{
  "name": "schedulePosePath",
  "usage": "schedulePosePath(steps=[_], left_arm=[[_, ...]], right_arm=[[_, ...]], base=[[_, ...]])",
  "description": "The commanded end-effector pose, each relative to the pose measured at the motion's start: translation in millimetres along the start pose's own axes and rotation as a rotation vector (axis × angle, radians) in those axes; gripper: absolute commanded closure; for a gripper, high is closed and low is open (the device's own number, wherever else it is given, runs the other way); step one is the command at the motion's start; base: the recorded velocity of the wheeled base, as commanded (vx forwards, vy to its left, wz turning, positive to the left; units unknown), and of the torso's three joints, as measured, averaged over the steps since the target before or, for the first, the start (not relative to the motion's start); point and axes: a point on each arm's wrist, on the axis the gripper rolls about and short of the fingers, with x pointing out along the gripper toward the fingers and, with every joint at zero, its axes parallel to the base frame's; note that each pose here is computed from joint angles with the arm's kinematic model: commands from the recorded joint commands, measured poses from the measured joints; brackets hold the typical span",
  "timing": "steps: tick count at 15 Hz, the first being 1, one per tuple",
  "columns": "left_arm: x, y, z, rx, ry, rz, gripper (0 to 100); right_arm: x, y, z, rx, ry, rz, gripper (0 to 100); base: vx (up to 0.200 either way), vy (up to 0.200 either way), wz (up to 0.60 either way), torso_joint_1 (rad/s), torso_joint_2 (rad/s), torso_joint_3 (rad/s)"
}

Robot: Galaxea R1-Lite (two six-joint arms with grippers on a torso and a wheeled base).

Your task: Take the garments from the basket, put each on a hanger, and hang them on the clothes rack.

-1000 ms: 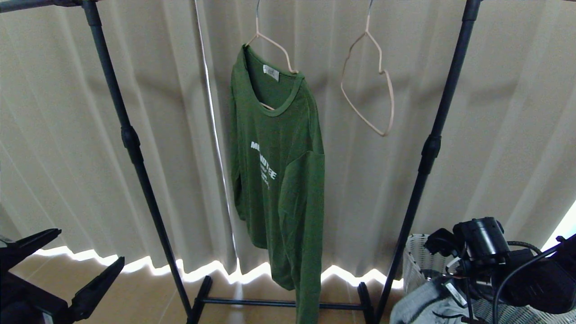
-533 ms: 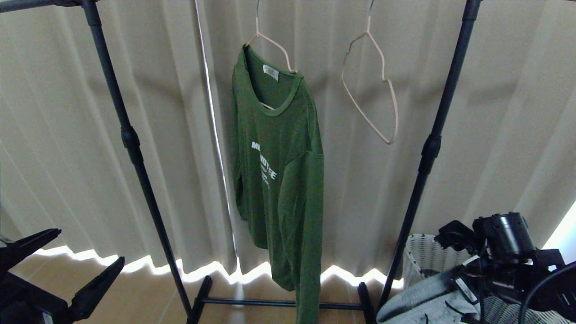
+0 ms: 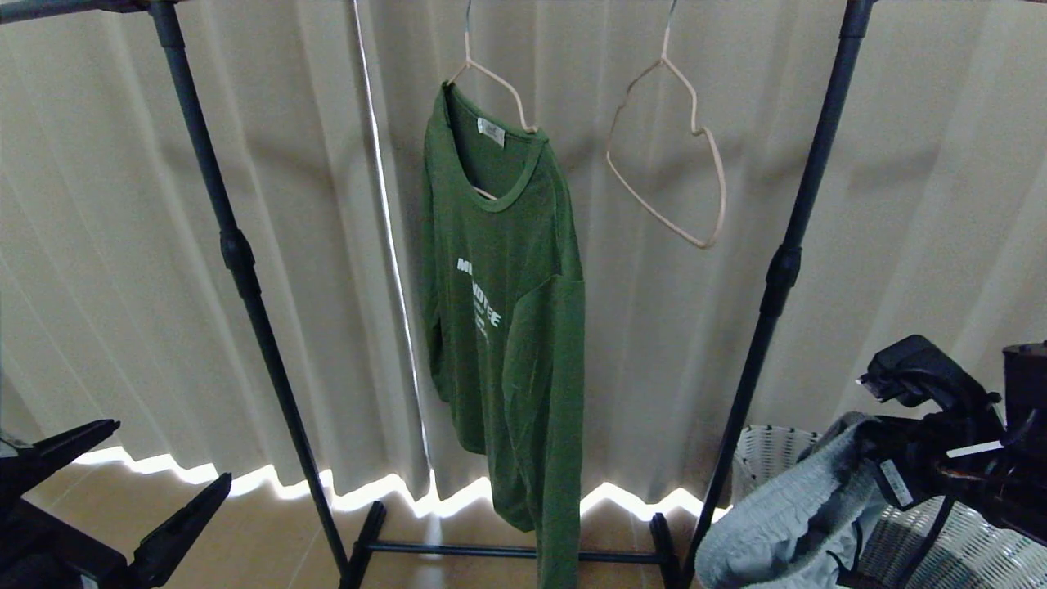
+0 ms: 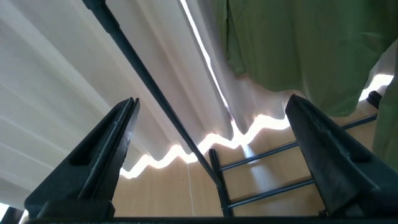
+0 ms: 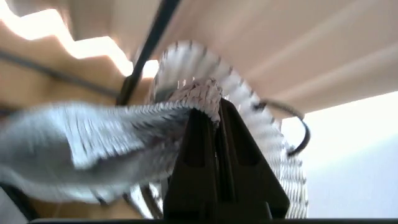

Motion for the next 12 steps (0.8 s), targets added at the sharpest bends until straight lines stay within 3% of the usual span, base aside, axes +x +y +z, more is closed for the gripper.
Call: schedulePosePath(steps=[1,7,12], left_arm=[[0.1,0.1,0.0,0.0,0.0,0.001,0],[-0.6,-1.2,-2.7,0.0,0.008,-0.004,0],[-3.3,-3.7,-2.5,0.008,-0.01,-0.025,0]], right_arm=[[-17.7,-6.5,9.7,0.007,-0.09,-0.018,100],[-25.2,-13.8,25.0,-0.051,-0.155,-0.046,100],[-26.5,-9.1,35.8,-0.065,-0.195,-0.02,100]], base=[[0.0,0.0,0.0,0.0,0.0,0.0],[-0.2,0.0,0.0,0.002,0.0,0.003],[0.0,0.0,0.0,0.0,0.0,0.0]])
